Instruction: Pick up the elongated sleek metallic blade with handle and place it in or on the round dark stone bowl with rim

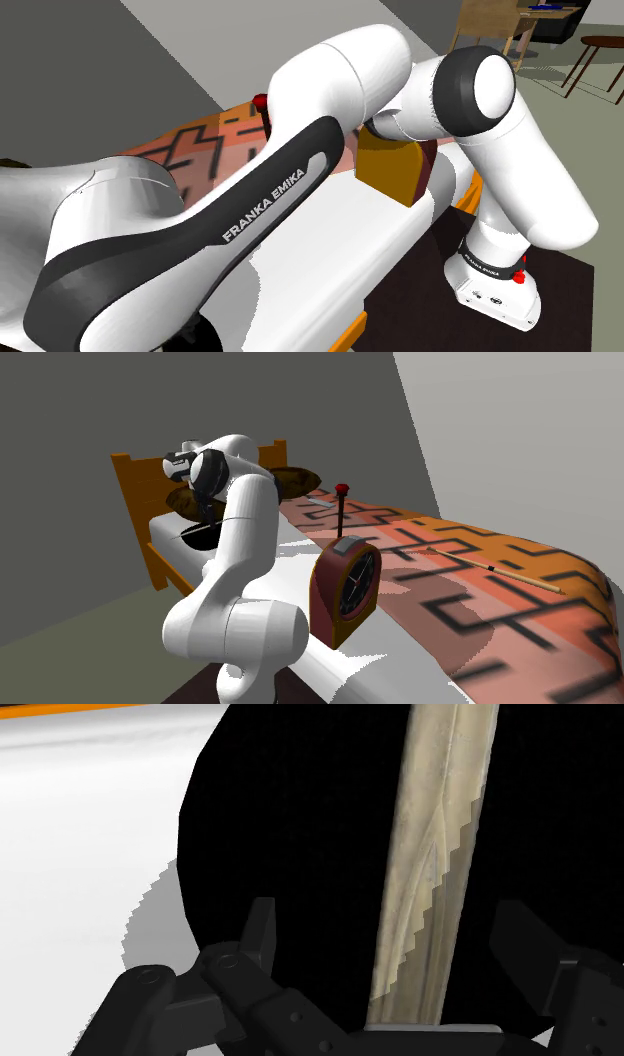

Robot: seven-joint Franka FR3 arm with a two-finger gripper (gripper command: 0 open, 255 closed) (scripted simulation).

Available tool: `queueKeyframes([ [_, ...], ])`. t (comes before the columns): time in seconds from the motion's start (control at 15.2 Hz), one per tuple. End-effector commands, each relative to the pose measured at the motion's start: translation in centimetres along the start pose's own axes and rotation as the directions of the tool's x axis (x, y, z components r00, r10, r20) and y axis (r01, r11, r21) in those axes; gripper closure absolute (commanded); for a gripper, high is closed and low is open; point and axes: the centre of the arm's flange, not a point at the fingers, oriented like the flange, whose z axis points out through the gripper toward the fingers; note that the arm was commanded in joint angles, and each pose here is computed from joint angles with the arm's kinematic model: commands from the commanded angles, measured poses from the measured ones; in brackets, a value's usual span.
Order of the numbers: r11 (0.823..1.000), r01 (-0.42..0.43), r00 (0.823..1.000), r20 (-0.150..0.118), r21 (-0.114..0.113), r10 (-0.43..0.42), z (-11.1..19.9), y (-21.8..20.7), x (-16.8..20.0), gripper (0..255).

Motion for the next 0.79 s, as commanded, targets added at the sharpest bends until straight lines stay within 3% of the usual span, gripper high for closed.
queueKeyframes([
  [0.0,1.000,0.000,1.000,0.000,-0.001,0.000,0.0,0.0,0.0,0],
  [0.07,1.000,0.000,1.000,0.000,-0.001,0.000,0.1,0.0,0.0,0],
  [0.33,1.000,0.000,1.000,0.000,-0.001,0.000,-4.9,0.0,0.0,0],
  [0.73,1.000,0.000,1.000,0.000,-0.001,0.000,-4.9,0.0,0.0,0],
])
